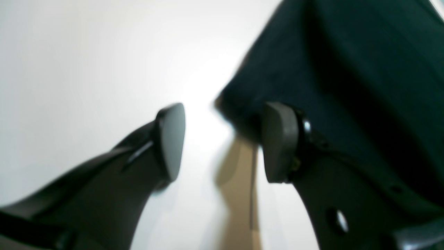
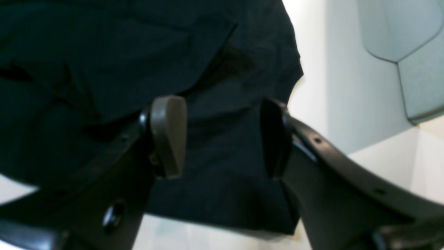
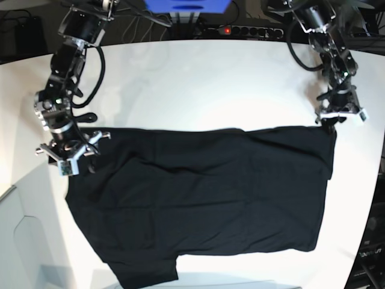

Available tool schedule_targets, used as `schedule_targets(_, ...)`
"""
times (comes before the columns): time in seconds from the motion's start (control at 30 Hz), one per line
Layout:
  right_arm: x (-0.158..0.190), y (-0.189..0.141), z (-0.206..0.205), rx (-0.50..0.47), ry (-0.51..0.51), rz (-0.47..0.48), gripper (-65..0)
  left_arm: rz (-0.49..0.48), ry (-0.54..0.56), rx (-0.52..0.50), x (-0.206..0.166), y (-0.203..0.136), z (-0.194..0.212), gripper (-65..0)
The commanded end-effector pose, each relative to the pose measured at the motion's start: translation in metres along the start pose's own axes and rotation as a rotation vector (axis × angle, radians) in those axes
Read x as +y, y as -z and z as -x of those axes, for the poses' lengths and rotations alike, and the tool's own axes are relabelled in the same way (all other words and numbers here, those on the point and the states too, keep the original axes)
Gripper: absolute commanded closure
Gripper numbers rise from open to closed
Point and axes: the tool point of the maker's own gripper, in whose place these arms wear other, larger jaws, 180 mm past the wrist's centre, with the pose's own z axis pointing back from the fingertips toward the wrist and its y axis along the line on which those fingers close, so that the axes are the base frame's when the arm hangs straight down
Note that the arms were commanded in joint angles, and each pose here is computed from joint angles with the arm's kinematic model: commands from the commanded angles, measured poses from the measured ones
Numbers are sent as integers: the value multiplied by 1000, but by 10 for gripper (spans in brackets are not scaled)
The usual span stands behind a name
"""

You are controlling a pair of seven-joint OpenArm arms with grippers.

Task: Fold the T-shirt properly
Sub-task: 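Pull the held shirt edge back toward the robot with both grippers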

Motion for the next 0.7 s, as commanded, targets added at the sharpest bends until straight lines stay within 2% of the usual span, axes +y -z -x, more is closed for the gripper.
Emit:
schedule_targets(0.0, -4, -2, -12, -43, -2, 11, -346, 8, 8, -22, -1, 0, -11, -342)
schedule_targets(0.37, 0, -13, 22, 34, -7, 1, -345, 26, -7, -48, -11, 11, -26, -338)
schedule_targets(0.53, -12, -18, 32, 53, 17, 35, -348, -5, -35, 7, 2, 30, -17, -332)
schedule_targets(0.6, -19, -20, 35, 59, 27, 53, -348, -14, -38, 12, 7, 33, -18, -271)
schedule_targets(0.67, -27, -21, 37, 63, 35, 73, -348, -21, -40, 22, 11, 34, -16, -149)
